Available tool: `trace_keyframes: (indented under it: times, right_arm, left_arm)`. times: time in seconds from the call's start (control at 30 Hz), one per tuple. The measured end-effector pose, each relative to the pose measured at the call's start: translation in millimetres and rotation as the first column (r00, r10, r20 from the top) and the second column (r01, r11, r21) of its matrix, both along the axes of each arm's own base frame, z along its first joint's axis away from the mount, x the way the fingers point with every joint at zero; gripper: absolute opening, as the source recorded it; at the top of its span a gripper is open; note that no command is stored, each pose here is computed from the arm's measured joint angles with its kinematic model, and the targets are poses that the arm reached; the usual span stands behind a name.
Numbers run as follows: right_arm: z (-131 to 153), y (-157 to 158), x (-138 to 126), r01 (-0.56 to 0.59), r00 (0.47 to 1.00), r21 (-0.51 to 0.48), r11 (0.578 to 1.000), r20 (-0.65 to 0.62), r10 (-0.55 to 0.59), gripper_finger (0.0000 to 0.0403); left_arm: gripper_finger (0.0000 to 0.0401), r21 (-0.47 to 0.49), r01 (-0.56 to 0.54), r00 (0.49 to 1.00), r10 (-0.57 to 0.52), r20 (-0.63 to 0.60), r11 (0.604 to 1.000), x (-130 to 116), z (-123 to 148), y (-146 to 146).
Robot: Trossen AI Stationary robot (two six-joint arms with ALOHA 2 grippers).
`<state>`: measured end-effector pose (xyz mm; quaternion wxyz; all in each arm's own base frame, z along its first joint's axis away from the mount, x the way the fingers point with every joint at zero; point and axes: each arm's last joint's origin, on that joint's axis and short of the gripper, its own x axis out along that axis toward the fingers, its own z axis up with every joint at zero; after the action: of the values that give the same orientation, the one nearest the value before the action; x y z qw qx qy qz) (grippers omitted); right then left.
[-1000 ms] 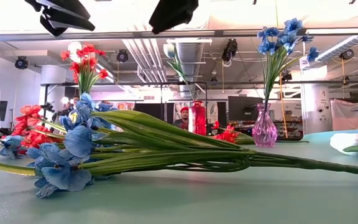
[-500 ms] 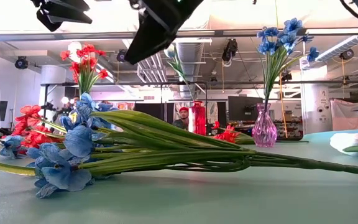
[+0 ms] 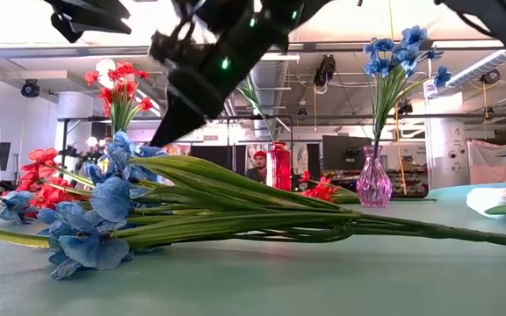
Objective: Sort flowers into vase by color
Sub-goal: Put the left red flower into the yellow vase
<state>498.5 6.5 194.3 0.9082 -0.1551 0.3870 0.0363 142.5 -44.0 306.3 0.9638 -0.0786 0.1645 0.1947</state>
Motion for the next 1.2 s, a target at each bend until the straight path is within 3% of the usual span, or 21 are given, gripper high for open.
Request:
trace_keyframes:
  times: [0.23, 0.43, 0.57, 0.93, 1.2]
  right_arm:
    - [-38, -16, 6, 0.030, 0.997, 0.089, 0.996, -0.074, -0.023, 0.0249]
    - [-50, -21, 6, 0.032, 0.994, 0.118, 0.993, -0.111, -0.018, 0.0235]
    - [-50, -24, 6, 0.035, 0.994, 0.135, 0.990, -0.109, -0.020, 0.0200]
    - [-60, -32, 11, 0.036, 0.997, 0.189, 0.981, -0.079, -0.022, 0.0057]
    - [-67, -31, 14, 0.021, 0.997, 0.213, 0.977, -0.072, -0.005, 0.0016]
  left_arm:
    - [0.0139, 0.001, 0.004, 1.000, -0.004, 0.019, 1.000, -5, 4, 2]
    - [0.0139, 0.005, 0.005, 1.000, -0.005, 0.020, 1.000, -5, 4, 2]
    - [0.0139, 0.016, 0.008, 1.000, -0.009, 0.018, 1.000, -5, 4, 2]
    - [0.0139, 0.024, 0.012, 1.000, -0.012, 0.022, 1.000, -5, 5, 2]
    - [0.0139, 0.028, 0.013, 1.000, -0.014, 0.018, 1.000, -4, 5, 2]
